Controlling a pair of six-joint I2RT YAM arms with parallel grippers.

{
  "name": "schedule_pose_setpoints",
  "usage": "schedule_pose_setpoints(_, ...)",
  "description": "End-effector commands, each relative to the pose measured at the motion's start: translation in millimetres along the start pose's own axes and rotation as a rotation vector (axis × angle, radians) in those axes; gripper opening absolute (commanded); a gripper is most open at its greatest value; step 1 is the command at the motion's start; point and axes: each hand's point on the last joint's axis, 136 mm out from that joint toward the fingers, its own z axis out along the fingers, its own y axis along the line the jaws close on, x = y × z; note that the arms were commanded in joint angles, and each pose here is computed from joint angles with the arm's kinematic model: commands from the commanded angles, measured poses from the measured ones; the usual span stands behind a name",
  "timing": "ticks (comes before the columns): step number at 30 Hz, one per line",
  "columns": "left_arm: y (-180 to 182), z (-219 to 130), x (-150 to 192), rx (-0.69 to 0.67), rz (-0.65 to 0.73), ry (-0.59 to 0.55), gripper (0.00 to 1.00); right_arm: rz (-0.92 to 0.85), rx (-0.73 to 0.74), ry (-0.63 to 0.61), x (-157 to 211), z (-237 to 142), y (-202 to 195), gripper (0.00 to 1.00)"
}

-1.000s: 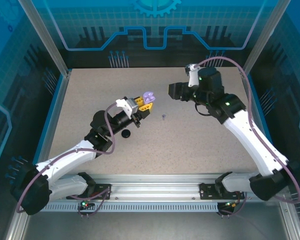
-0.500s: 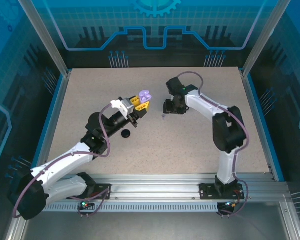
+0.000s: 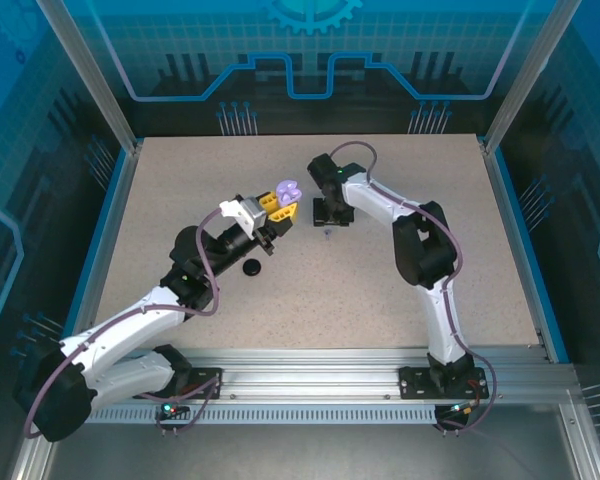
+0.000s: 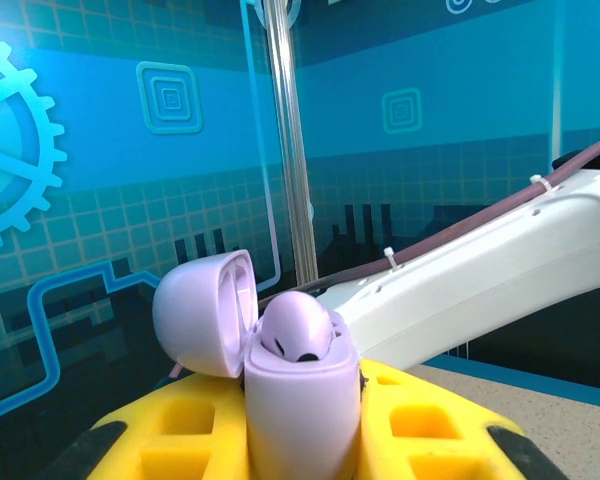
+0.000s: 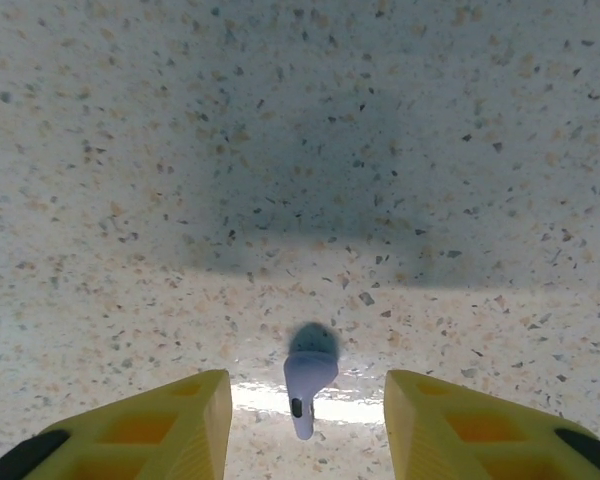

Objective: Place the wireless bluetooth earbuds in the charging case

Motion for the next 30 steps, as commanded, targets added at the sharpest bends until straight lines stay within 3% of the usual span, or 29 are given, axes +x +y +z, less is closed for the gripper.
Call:
schedule_pose_setpoints(1,0,-3,-11,-0.012,0.034,-0.035,0.00,0.003,0.064,0.050,12,9,-4,0.43)
schedule_pose_setpoints(18,0,-3,-8,-0.011,0.045,-0.028,0.00,-0.014,0.103,0.099,23,38,0,0.36)
schedule_pose_setpoints(30,0,-3,-7,-0.010,0.038,-0.026,0.00,-0.016,0.107,0.101,25,39,-4,0.24)
